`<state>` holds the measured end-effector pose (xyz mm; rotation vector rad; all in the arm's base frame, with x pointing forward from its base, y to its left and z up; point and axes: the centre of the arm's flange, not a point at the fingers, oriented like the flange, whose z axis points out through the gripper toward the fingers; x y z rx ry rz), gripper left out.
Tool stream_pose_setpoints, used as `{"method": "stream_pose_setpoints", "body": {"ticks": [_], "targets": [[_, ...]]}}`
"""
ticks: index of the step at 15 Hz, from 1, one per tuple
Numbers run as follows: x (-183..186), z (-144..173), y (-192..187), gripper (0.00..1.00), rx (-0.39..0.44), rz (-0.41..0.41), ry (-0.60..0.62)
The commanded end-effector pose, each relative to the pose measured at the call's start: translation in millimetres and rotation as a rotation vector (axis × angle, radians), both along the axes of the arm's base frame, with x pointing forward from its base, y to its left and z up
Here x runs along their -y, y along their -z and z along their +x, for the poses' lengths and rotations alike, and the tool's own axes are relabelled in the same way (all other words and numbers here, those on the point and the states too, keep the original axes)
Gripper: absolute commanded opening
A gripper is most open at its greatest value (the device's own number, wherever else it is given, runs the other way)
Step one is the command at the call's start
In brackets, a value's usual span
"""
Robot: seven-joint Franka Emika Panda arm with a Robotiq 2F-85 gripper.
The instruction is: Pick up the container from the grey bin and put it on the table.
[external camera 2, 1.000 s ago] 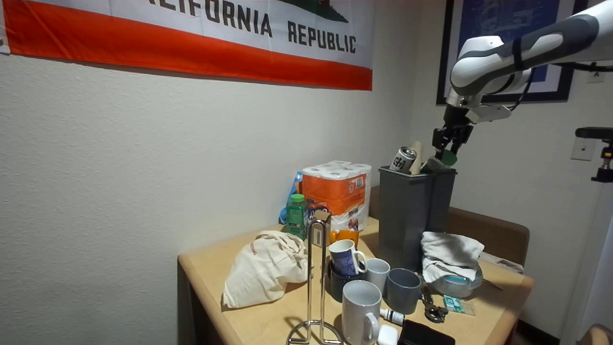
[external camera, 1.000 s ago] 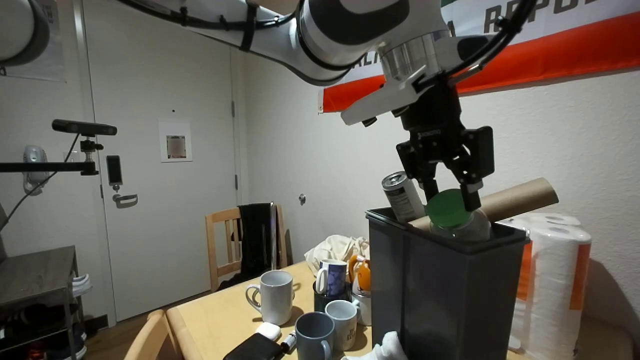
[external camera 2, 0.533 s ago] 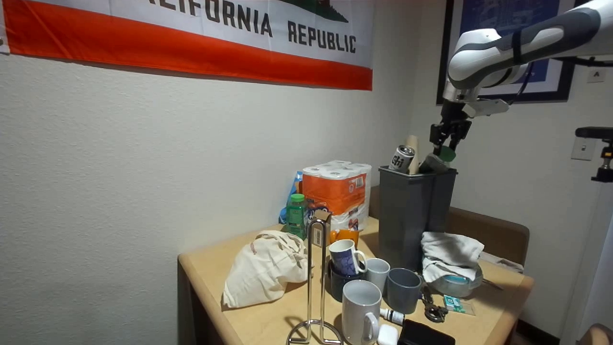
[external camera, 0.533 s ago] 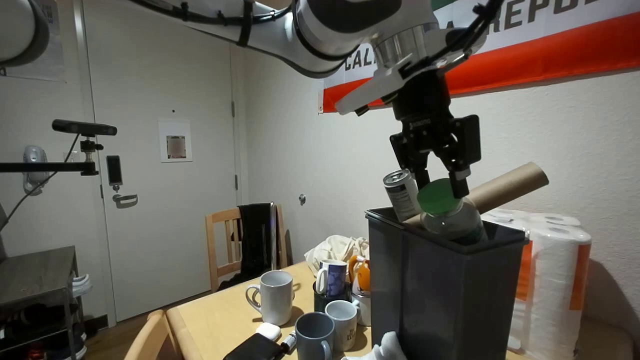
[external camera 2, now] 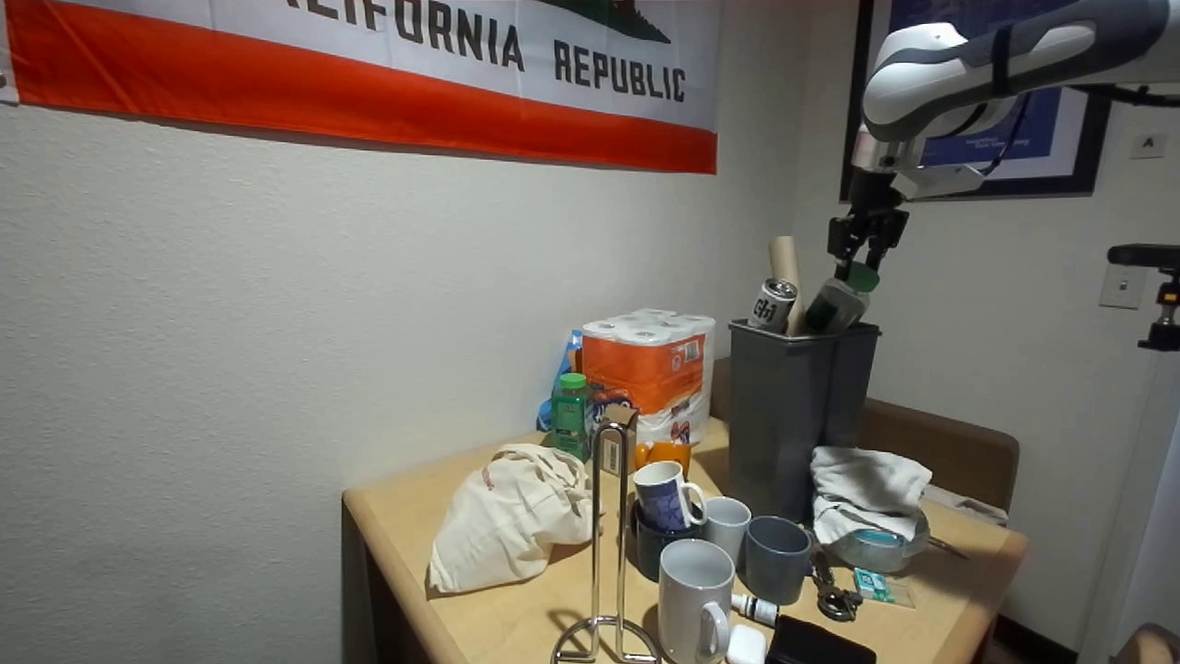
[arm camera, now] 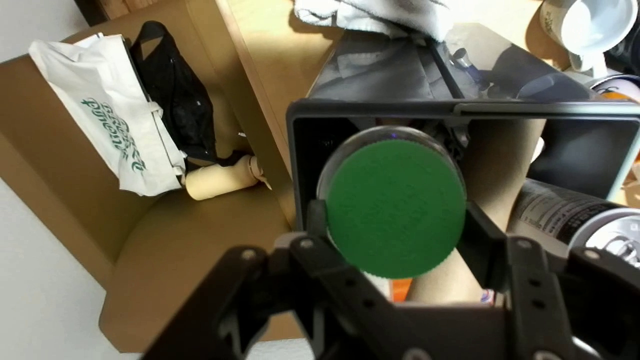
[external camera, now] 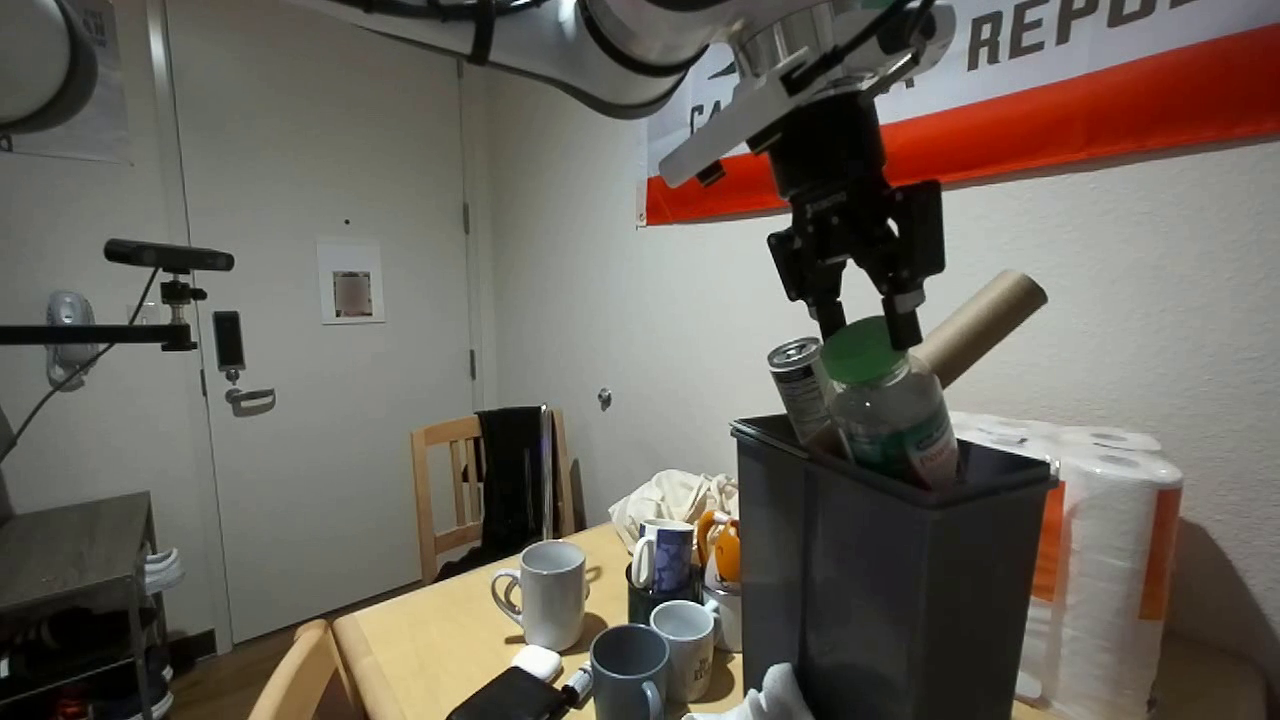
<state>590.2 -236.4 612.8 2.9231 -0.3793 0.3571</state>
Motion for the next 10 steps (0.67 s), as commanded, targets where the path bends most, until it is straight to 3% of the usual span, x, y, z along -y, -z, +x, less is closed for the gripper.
{"method": "stream_pose_setpoints", "body": {"ticks": [1,10], "targets": [[-12,2,-30,0.40,0.003,-0.027,0.013],[-41,-5,-89,0.40,-0.041,-0.127,0.022]]}}
